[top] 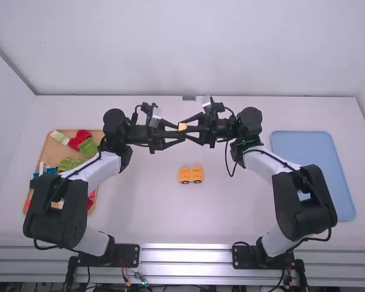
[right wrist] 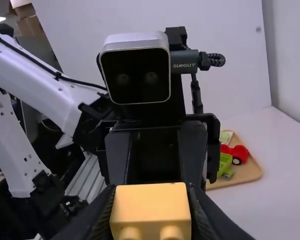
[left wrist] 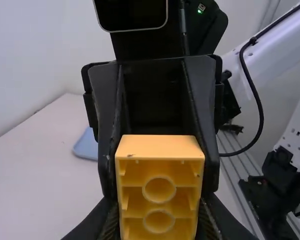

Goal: Assemble lego blocks to make yellow taxi

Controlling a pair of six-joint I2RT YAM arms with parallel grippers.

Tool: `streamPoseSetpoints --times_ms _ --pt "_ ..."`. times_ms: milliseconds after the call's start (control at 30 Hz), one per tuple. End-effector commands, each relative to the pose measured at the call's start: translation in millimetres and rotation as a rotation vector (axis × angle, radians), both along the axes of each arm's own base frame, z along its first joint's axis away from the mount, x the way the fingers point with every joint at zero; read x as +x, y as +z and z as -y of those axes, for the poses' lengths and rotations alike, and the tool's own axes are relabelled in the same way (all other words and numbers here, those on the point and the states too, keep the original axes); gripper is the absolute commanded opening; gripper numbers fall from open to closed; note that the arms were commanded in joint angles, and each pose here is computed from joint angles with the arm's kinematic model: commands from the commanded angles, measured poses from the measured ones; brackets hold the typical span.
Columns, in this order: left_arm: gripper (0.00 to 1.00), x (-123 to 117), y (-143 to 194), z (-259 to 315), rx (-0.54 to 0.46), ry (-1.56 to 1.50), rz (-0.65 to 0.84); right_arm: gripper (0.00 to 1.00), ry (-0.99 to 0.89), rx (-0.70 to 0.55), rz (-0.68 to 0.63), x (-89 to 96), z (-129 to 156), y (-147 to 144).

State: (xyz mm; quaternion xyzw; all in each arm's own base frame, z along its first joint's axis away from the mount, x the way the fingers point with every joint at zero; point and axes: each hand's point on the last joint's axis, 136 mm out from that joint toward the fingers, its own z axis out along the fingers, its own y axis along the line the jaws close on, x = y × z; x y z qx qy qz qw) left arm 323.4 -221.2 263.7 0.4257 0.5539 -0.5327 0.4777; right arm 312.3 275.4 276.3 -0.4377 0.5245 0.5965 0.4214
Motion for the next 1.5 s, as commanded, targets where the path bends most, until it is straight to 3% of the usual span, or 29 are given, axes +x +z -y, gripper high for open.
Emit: streamPoseSetpoints --times_ms 0,67,100,133,167,333,467,600,667,767,933,1167,1267,1467 --pt "0.13 -1.6 -0.8 0.0 0.001 -0.008 0.016 0.30 0.001 0.008 0.012 3.3 -2.4 7.0" --pt "0.27 -1.2 -0.9 -0.5 0.001 -0.006 0.015 0.25 -0.004 0.009 0.013 4.2 -2.2 7.3" --pt "0.45 -1.3 -0.9 -0.5 0.001 -0.007 0.015 0.25 -0.006 0.010 0.013 4.5 -2.2 7.5" --pt "0.80 -1.7 -1.0 -0.5 0.001 -0.009 0.015 0.22 -0.014 0.015 0.023 5.7 -1.3 9.0" --pt "0.99 -1.9 -1.1 -0.5 0.002 -0.010 0.014 0.18 -0.023 0.020 0.040 7.7 2.1 10.9" --pt "0.99 -0.9 -3.9 -0.5 0.005 -0.006 -0.009 0.13 -0.078 0.053 0.088 17.1 15.0 22.7" --pt "0.99 3.1 -22.6 -1.2 0.045 0.018 -0.001 0.10 -0.239 0.050 0.047 54.1 46.1 17.7" --pt "0.99 31.6 -56.6 -9.3 0.138 0.209 -0.098 0.08 -0.446 -0.030 -0.079 97.5 79.4 -19.0" --pt "0.99 45.6 -76.8 -15.8 0.208 0.321 -0.143 0.07 -0.598 -0.114 -0.160 120.7 102.1 -50.9" --pt "0.99 56.5 -89.5 -24.2 0.257 0.411 -0.175 0.07 -0.709 -0.209 -0.232 131.3 119.9 -80.4" --pt "0.99 78.0 -105.5 -43.8 0.331 0.587 -0.203 0.05 -0.848 -0.428 -0.305 125.7 136.8 -122.3" --pt "0.99 111.9 -120.1 -91.1 0.449 0.917 -0.192 0.05 -1.003 -0.798 -0.247 103.6 154.0 -151.5" --pt "0.99 120.1 -123.9 -112.2 0.490 1.034 -0.192 0.03 -0.969 -0.981 -0.225 87.9 158.1 -159.7" --pt "0.99 120.3 -125.8 -114.9 0.490 1.054 -0.214 0.02 -0.582 -1.305 -0.100 37.7 147.0 -184.8"
